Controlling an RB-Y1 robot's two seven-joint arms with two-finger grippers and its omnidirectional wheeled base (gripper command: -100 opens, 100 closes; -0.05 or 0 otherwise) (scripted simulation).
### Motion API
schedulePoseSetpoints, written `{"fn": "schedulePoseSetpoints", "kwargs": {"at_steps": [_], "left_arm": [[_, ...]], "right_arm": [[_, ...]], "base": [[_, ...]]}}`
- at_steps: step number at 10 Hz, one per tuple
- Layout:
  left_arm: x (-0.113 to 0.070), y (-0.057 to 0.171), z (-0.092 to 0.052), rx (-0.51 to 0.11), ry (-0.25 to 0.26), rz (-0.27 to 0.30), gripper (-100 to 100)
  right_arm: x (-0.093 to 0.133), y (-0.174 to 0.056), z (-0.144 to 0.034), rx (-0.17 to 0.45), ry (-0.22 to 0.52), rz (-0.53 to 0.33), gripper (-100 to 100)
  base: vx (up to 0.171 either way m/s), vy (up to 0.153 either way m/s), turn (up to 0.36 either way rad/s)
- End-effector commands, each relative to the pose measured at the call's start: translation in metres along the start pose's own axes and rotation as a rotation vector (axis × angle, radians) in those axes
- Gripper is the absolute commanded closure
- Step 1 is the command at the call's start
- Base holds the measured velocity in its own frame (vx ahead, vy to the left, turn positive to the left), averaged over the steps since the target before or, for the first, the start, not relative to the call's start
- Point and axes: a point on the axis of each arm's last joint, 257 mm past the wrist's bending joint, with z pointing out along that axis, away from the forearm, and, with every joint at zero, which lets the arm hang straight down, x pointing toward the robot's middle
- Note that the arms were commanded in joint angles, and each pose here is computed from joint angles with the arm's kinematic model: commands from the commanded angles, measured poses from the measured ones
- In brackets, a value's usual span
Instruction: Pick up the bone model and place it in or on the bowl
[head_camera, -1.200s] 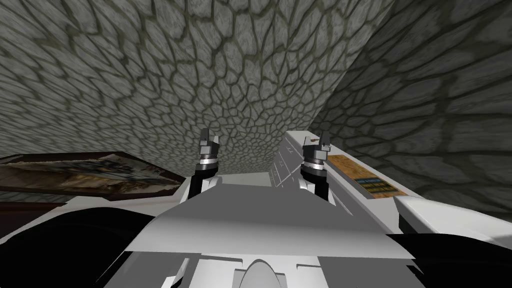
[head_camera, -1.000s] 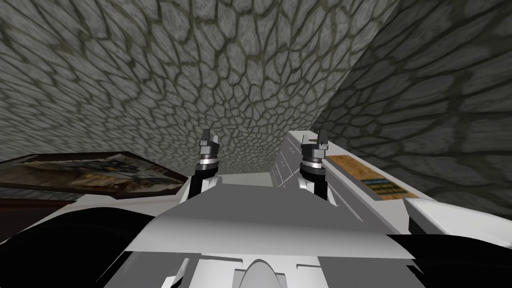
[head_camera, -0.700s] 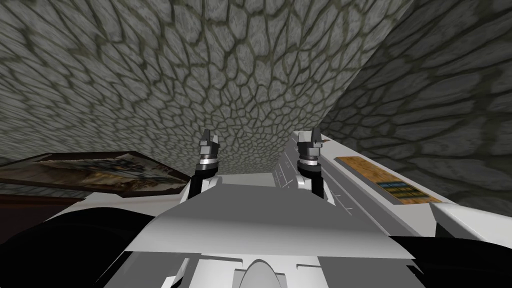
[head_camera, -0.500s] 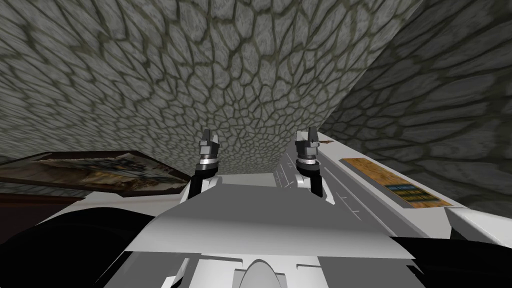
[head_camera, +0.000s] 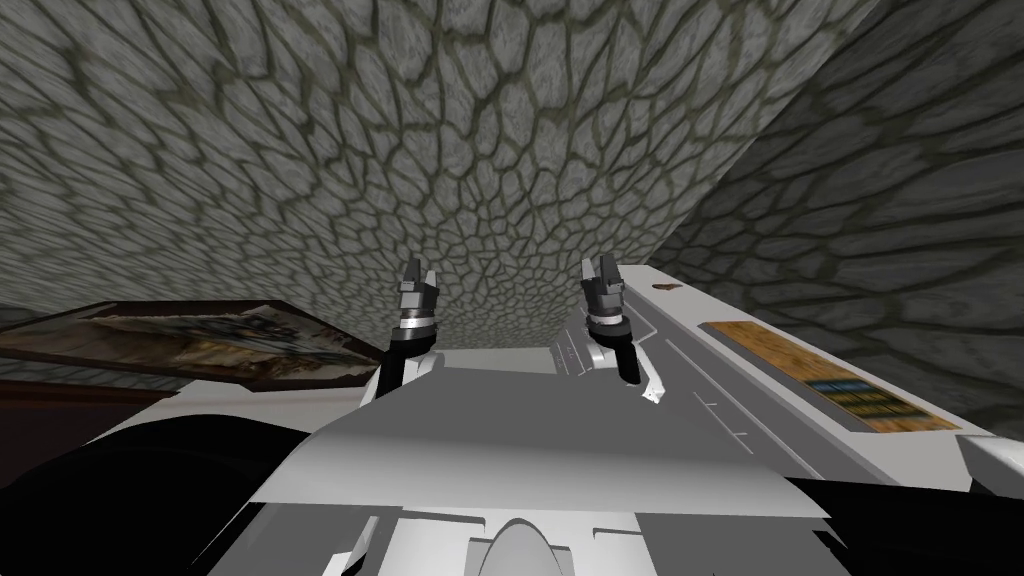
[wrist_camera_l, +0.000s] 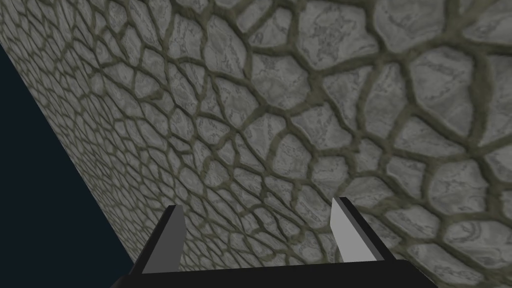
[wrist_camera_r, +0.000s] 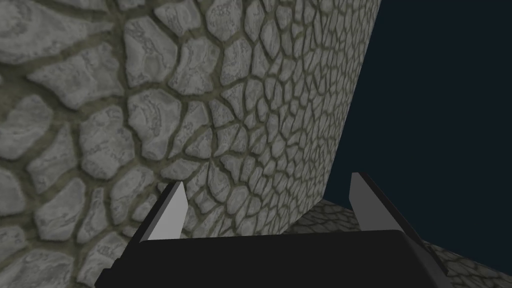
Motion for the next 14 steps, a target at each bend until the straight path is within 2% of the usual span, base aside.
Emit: {"fn": "schedulePoseSetpoints", "kwargs": {"at_steps": [1,2,3,4,5,6,7,8,9,10,11,13,14], "left_arm": [[0.000,0.000,0.000,0.000,0.000,0.000,0],[0.000,0.000,0.000,0.000,0.000,0.000,0],[0.000,0.000,0.000,0.000,0.000,0.000,0],[0.000,0.000,0.000,0.000,0.000,0.000,0],[0.000,0.000,0.000,0.000,0.000,0.000,0],[0.000,0.000,0.000,0.000,0.000,0.000,0],[0.000,0.000,0.000,0.000,0.000,0.000,0],[0.000,0.000,0.000,0.000,0.000,0.000,0],[0.000,0.000,0.000,0.000,0.000,0.000,0],[0.000,0.000,0.000,0.000,0.000,0.000,0],[0.000,0.000,0.000,0.000,0.000,0.000,0],[0.000,0.000,0.000,0.000,0.000,0.000,0],[0.000,0.000,0.000,0.000,0.000,0.000,0]], "right_arm": [[0.017,0.003,0.004,-0.044,0.063,-0.009,-100],[0.018,0.002,0.004,-0.044,0.077,-0.014,-100],[0.033,0.005,0.006,-0.082,0.127,-0.022,-100],[0.034,0.004,0.005,-0.083,0.146,-0.029,-100],[0.049,0.006,0.006,-0.120,0.196,-0.039,-100],[0.051,0.005,0.004,-0.120,0.220,-0.048,-100],[0.065,0.006,0.003,-0.157,0.270,-0.059,-100],[0.067,0.004,0.000,-0.157,0.296,-0.069,-100],[0.081,0.004,-0.003,-0.193,0.345,-0.083,-100],[0.082,0.002,-0.006,-0.192,0.375,-0.095,-100],[0.095,0.000,-0.011,-0.226,0.427,-0.112,-100],[0.096,-0.002,-0.015,-0.225,0.466,-0.129,-100],[0.107,-0.006,-0.023,-0.257,0.526,-0.152,-100]], "base": [[0.023,0.084,0.026],[0.015,0.079,0.019],[0.006,0.089,0.034],[0.008,0.068,0.011],[0.019,0.078,0.031],[0.016,0.062,0.013],[0.015,0.063,0.031],[0.010,0.053,0.017],[0.016,0.058,0.037],[0.016,0.048,0.018],[0.007,0.056,0.033],[0.013,0.035,0.012],[0.014,0.024,0.039]]}}
